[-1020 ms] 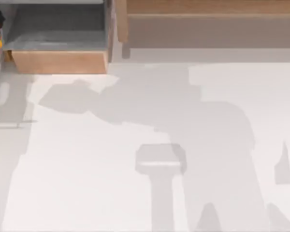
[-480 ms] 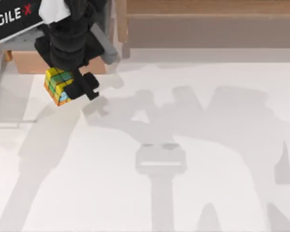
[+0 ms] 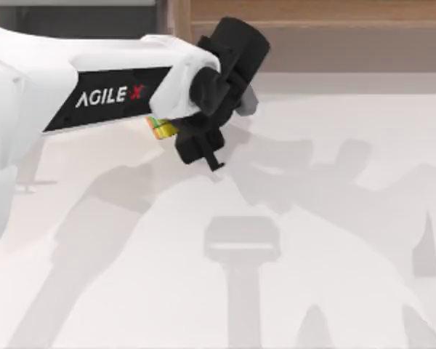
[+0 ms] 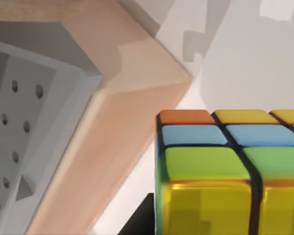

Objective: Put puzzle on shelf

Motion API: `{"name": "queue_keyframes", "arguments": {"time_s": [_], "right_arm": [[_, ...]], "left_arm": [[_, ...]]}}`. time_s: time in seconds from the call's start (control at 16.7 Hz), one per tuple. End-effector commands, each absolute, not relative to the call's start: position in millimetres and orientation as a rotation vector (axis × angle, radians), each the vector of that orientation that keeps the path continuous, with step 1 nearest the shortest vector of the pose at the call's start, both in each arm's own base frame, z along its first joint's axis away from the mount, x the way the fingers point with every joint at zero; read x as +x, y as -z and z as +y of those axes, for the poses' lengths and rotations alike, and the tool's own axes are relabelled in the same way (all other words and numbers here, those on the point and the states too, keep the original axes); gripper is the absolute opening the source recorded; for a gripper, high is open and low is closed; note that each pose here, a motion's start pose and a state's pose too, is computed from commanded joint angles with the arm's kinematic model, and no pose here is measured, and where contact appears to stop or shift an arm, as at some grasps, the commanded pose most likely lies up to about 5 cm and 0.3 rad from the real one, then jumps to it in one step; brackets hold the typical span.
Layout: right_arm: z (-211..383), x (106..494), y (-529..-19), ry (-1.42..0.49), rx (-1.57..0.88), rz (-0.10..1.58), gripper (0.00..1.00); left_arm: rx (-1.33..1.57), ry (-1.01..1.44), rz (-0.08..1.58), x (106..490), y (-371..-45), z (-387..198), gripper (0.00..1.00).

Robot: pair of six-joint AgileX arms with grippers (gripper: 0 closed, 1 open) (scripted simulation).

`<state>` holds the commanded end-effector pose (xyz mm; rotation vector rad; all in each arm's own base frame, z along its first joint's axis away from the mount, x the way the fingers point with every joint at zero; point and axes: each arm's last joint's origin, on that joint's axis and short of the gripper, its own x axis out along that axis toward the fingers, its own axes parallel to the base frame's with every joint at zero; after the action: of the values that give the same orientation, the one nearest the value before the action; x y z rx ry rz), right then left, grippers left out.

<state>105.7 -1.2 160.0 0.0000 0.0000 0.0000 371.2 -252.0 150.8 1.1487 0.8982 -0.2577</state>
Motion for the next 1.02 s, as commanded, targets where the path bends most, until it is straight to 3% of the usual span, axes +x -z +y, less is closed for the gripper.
{"name": "queue_keyframes", "arguments": {"time_s": [0.42, 1.02], "right_arm": [[-1, 106, -160, 0.0, 0.0, 0.0, 1.0], [-1, 106, -160, 0.0, 0.0, 0.0, 1.0]], "left_arm": [[0.94, 0.246, 0.536, 323, -140, -335, 0.0], [0.407, 0.424, 0.087, 256, -170, -430, 0.0]]}}
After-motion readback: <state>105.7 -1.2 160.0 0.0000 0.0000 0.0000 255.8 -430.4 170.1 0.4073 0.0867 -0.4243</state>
